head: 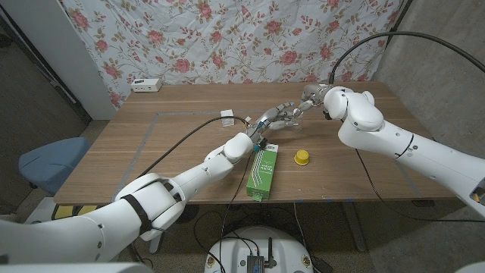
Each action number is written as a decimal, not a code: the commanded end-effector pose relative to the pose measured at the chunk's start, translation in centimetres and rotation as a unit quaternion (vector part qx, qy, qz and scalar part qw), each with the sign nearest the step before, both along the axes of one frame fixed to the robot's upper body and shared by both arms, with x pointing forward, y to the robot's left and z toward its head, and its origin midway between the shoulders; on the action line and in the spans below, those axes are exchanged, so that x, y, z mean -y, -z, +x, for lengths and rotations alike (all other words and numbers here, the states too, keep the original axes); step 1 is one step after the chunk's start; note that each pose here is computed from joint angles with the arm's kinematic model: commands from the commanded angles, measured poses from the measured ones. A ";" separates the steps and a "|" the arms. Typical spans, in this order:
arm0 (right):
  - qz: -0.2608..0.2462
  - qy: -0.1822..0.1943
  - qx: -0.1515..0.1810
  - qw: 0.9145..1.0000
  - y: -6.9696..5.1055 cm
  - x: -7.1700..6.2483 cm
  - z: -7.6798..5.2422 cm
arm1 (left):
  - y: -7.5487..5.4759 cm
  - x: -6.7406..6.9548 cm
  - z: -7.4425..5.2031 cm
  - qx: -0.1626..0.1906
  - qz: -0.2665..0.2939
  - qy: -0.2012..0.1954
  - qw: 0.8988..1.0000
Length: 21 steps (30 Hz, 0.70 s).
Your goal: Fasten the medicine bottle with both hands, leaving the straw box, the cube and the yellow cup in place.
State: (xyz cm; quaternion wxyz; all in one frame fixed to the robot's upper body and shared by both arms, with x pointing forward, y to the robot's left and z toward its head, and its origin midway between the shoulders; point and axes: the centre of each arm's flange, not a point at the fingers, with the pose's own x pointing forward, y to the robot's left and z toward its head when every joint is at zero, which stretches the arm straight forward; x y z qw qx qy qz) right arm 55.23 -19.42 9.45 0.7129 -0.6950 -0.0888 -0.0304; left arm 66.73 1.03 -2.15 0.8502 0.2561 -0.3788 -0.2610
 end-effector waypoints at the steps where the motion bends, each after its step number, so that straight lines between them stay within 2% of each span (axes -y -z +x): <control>1: -0.009 0.014 0.005 1.000 0.2 -0.1 -0.1 | 0.2 -0.1 -0.1 -0.002 -0.003 -0.001 1.000; 21: 0.001 0.013 0.013 1.000 0.3 -0.3 0.1 | 0.1 -0.2 0.0 -0.002 -0.007 -0.005 1.000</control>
